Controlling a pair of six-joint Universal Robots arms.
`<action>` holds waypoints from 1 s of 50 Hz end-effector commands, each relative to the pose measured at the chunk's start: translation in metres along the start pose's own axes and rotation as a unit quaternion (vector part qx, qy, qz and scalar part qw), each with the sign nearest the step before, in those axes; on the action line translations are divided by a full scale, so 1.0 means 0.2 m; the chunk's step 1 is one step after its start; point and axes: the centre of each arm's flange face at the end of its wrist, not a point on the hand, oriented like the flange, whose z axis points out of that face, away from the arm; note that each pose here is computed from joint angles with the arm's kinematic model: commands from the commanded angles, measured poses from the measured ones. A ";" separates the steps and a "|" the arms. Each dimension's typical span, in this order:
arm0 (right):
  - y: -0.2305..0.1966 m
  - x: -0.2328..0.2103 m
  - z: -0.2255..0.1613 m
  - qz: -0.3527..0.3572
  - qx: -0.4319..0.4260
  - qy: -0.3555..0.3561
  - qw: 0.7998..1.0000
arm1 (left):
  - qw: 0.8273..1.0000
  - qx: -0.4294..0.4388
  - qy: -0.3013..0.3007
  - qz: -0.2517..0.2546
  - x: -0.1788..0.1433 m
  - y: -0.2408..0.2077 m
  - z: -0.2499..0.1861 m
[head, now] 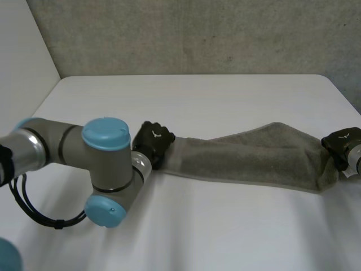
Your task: Fold the towel.
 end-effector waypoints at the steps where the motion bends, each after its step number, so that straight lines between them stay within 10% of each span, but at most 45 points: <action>1: -0.15 0.06 -0.13 0.002 0.042 0.023 0.999 | 0.998 0.049 -0.032 -0.035 -0.15 -0.21 -0.10; 16: -0.58 0.19 -0.68 0.080 0.182 -0.013 0.980 | 0.980 0.137 -0.101 -0.100 -0.55 -0.55 -0.39; 31: -0.41 0.05 -0.53 0.105 0.119 -0.081 0.984 | 0.996 0.012 0.030 -0.089 -0.20 -0.13 -0.25; 50: -0.33 0.02 -0.39 0.097 0.098 -0.081 0.987 | 0.999 -0.026 0.045 -0.008 -0.03 0.05 -0.01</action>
